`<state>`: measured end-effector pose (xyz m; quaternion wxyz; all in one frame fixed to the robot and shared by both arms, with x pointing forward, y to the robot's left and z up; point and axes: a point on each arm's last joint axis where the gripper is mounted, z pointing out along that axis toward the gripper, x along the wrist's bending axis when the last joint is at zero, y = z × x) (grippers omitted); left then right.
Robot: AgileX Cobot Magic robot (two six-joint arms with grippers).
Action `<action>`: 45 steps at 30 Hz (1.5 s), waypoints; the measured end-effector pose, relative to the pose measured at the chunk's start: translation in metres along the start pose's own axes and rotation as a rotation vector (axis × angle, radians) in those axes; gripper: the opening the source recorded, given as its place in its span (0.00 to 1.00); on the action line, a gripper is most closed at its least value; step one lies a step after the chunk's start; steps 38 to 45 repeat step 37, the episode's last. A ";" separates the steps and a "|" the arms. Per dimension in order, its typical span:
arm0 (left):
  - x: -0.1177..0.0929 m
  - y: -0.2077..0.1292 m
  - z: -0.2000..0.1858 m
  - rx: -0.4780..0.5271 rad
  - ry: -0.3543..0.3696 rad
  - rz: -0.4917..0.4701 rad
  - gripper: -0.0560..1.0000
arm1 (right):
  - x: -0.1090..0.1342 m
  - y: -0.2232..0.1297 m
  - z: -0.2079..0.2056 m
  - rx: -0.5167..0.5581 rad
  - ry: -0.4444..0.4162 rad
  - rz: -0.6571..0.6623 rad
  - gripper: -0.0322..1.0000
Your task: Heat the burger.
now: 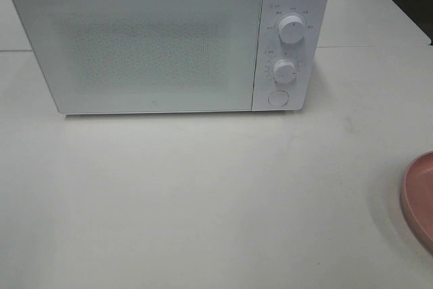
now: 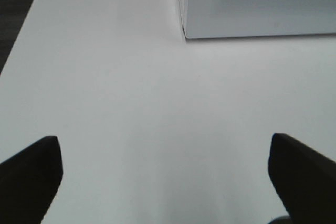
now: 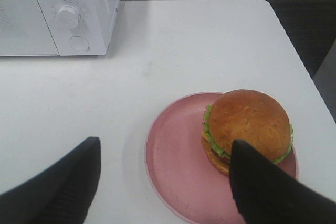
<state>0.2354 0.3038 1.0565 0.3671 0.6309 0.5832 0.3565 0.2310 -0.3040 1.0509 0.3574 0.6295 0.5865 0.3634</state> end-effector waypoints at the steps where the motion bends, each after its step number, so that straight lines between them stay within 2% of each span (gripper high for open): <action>1: 0.000 0.000 0.000 0.000 0.000 0.000 0.99 | 0.000 0.000 0.000 0.000 0.000 0.000 0.69; 5: 0.000 -0.003 -0.004 -0.030 0.036 -0.020 0.99 | 0.000 0.000 0.000 0.000 0.000 0.000 0.69; 45: 0.000 -0.003 -0.004 -0.030 0.038 -0.022 0.99 | 0.000 0.000 0.000 0.000 0.000 0.000 0.69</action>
